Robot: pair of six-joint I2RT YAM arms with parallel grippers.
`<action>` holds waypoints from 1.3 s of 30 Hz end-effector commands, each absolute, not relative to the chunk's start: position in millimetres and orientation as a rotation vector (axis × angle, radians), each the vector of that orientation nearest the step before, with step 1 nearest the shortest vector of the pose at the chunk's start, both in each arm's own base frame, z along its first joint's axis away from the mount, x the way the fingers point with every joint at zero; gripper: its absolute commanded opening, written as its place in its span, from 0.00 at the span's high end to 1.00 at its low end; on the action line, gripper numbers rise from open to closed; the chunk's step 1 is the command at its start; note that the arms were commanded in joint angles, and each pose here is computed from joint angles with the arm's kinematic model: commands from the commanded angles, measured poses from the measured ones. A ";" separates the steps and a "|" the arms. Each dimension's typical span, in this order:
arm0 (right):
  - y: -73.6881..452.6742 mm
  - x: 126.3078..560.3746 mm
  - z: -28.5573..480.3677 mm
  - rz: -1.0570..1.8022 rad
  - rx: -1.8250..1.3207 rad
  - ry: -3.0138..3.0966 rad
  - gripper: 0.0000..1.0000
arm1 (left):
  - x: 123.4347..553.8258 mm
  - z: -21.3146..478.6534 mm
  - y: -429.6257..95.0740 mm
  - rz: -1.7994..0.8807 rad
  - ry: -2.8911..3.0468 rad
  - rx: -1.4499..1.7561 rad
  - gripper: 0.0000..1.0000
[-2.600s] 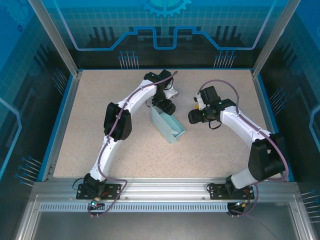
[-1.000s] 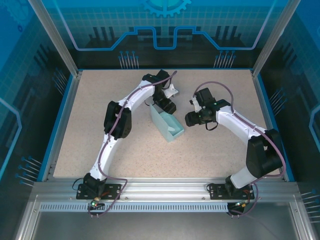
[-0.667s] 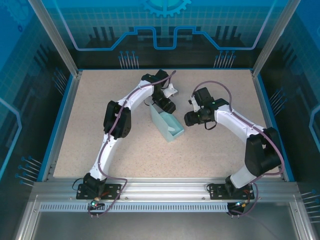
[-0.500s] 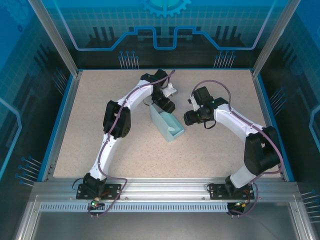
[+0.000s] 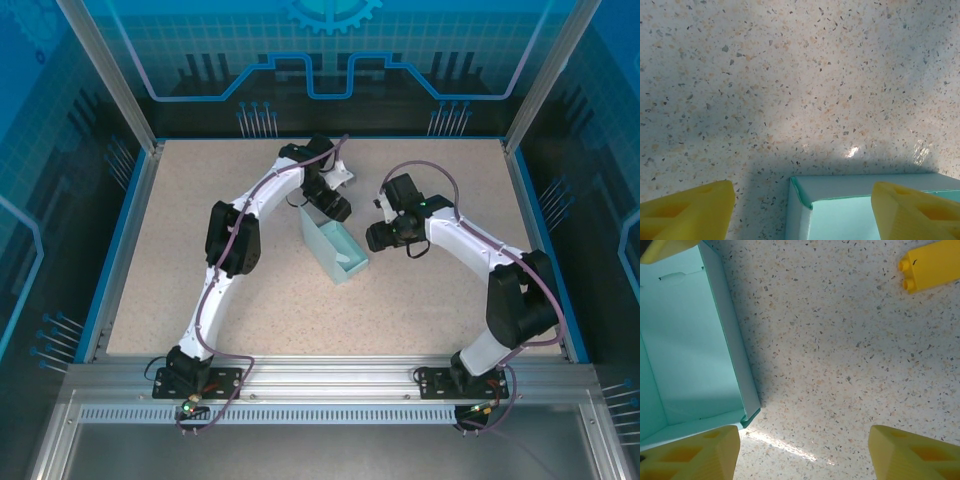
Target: Fold the paper box
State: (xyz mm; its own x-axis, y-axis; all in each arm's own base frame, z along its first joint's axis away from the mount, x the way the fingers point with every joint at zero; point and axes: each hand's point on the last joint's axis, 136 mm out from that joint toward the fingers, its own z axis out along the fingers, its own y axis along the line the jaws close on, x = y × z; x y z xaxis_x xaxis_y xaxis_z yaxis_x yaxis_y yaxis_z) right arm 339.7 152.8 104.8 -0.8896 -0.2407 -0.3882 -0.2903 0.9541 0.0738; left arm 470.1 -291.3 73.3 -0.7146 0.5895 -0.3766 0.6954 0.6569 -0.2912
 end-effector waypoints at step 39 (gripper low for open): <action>227.2 338.6 61.1 0.680 -0.429 2.788 0.30 | 439.2 224.1 -133.0 -0.612 2.199 -0.134 0.05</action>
